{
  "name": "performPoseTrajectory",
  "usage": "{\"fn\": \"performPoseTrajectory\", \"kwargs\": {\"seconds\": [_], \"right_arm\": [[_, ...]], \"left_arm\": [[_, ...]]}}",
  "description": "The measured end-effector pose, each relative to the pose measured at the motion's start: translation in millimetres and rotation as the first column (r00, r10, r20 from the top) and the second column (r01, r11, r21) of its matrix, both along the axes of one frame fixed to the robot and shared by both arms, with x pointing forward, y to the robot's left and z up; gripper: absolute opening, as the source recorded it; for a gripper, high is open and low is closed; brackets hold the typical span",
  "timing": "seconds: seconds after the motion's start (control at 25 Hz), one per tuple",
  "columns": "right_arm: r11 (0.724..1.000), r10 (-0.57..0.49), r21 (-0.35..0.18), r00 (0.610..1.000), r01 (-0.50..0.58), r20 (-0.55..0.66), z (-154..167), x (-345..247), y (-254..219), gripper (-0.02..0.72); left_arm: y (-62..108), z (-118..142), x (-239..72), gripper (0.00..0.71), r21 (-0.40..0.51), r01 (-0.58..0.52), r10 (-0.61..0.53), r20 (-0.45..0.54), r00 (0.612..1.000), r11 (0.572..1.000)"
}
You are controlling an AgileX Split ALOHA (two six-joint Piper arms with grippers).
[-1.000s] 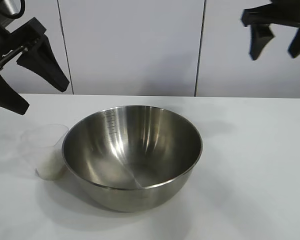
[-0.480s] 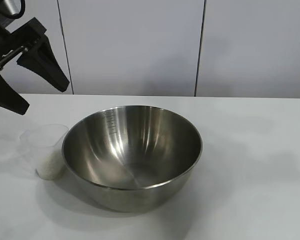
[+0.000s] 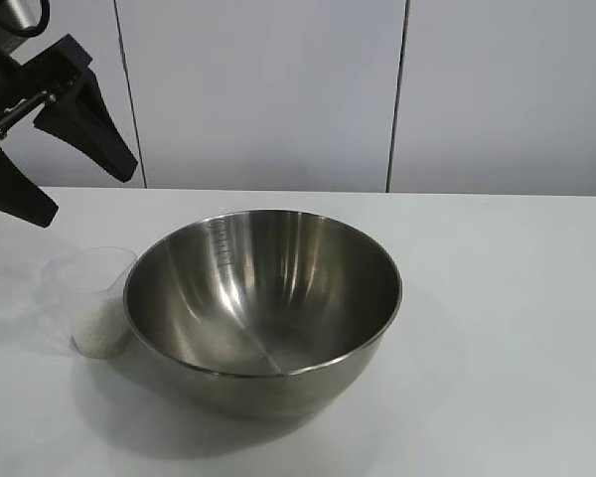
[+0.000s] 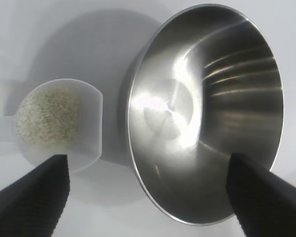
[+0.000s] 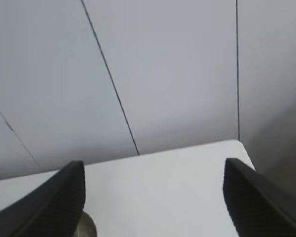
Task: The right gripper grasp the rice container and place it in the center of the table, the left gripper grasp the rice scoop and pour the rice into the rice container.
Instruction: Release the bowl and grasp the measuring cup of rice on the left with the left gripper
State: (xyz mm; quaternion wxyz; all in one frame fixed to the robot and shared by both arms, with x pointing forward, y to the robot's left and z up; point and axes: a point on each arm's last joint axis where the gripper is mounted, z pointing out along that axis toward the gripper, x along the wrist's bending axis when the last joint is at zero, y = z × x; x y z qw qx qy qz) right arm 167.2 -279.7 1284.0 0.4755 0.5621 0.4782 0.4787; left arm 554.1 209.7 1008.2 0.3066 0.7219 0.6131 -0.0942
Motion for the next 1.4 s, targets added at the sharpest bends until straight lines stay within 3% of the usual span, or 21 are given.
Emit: {"fn": "performPoseTrajectory", "kwargs": {"seconds": [0.12, 0.24, 0.44, 0.64, 0.76, 0.88, 1.0, 1.2, 1.4], "right_arm": [[1.000, 0.007, -0.024, 0.998, -0.005, 0.058, -22.9, -31.7, 5.5, 0.535], [0.999, 0.008, -0.034, 0.999, -0.006, 0.037, -52.1, -37.5, 6.5, 0.535], [0.999, 0.012, -0.036, 0.989, -0.018, -0.147, -113.8, -5.4, 1.3, 0.535], [1.000, 0.027, -0.004, 0.933, -0.030, -0.359, -180.3, 33.4, -5.6, 0.535], [0.999, 0.032, -0.020, 0.900, -0.045, -0.436, -211.8, 49.9, -12.5, 0.535], [0.996, 0.044, -0.045, 0.877, -0.074, -0.478, -228.8, 59.4, -18.3, 0.535], [0.994, 0.087, -0.021, 0.871, -0.112, -0.484, -235.7, 63.8, -18.9, 0.535], [0.992, 0.068, -0.061, 0.882, -0.109, -0.467, -238.3, 68.3, -23.7, 0.535], [0.995, 0.062, -0.045, 0.884, -0.093, -0.464, -243.6, 72.3, -23.9, 0.535]], "left_arm": [[0.0, 0.0, 0.0, 0.622, 0.000, 0.000, 0.000, 0.000, 1.000, 1.000], [0.0, 0.0, 0.0, 0.622, 0.000, 0.000, 0.000, 0.000, 1.000, 1.000], [0.0, 0.0, 0.0, 0.622, 0.000, 0.000, 0.000, 0.000, 1.000, 1.000], [0.0, 0.0, 0.0, 0.622, 0.000, 0.000, 0.000, 0.000, 1.000, 1.000], [0.0, 0.0, 0.1, 0.622, 0.000, -0.001, 0.001, 0.001, 1.000, 1.000], [0.0, 0.0, 0.1, 0.622, 0.000, -0.001, 0.001, 0.001, 1.000, 1.000], [0.1, 0.0, 0.3, 0.622, 0.001, -0.002, 0.002, 0.003, 1.000, 1.000], [0.2, 0.0, 0.6, 0.622, 0.001, -0.004, 0.004, 0.006, 1.000, 1.000], [0.2, 0.0, 0.6, 0.622, 0.001, -0.004, 0.004, 0.006, 1.000, 1.000]]}}
